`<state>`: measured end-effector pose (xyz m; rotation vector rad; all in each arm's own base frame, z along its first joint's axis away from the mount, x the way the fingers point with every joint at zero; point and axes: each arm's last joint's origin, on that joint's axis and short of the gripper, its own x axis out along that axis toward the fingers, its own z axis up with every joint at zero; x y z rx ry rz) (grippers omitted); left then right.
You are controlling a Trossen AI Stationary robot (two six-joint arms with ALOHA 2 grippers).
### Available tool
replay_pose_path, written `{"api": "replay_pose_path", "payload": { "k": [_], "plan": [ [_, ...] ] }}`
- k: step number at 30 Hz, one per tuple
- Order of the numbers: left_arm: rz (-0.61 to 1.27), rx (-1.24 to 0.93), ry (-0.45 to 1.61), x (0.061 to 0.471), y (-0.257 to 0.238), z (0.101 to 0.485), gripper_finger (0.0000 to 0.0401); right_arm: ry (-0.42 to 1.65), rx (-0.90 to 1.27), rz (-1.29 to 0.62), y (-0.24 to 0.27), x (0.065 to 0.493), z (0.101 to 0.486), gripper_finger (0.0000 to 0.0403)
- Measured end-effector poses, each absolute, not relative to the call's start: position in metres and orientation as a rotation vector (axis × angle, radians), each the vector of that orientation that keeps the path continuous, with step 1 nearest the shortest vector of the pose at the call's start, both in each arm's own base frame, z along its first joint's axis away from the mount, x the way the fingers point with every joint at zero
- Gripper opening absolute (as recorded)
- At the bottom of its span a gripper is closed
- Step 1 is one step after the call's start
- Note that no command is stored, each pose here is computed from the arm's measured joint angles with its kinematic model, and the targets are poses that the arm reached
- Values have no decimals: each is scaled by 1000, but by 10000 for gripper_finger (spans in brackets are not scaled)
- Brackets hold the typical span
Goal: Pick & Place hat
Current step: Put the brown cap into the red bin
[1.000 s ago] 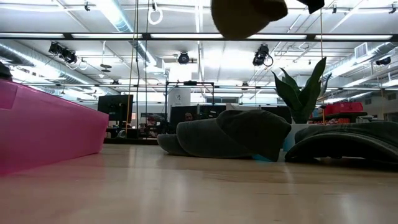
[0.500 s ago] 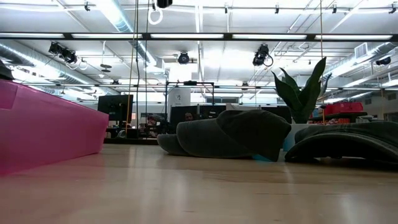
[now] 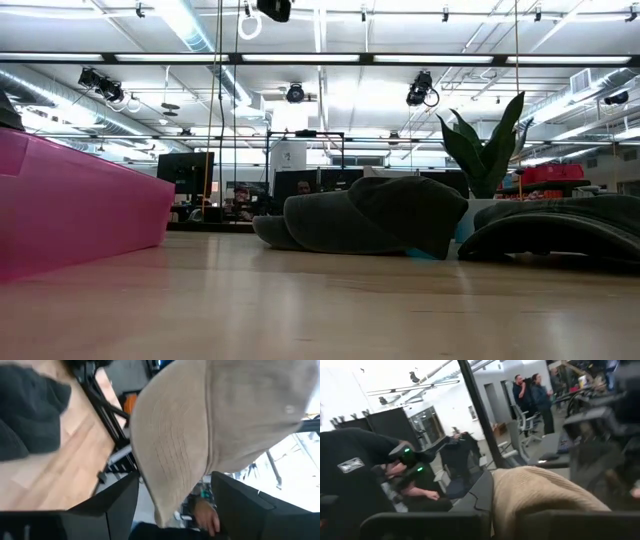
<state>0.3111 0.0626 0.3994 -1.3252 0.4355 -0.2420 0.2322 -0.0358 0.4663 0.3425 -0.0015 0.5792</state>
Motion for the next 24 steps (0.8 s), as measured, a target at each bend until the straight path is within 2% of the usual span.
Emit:
{"api": "replay_pose_path", "payload": {
  "k": [11, 16, 24],
  "plan": [
    [-407, -1394, 501, 344, 52, 384, 252, -14, 310, 569, -36, 232, 466, 14],
    [-367, -1367, 563, 343, 54, 374, 252, -11, 320, 571, -36, 232, 466, 14],
    [-382, -1361, 480, 344, 58, 382, 252, -10, 314, 573, -36, 233, 466, 14]
  ]
}}
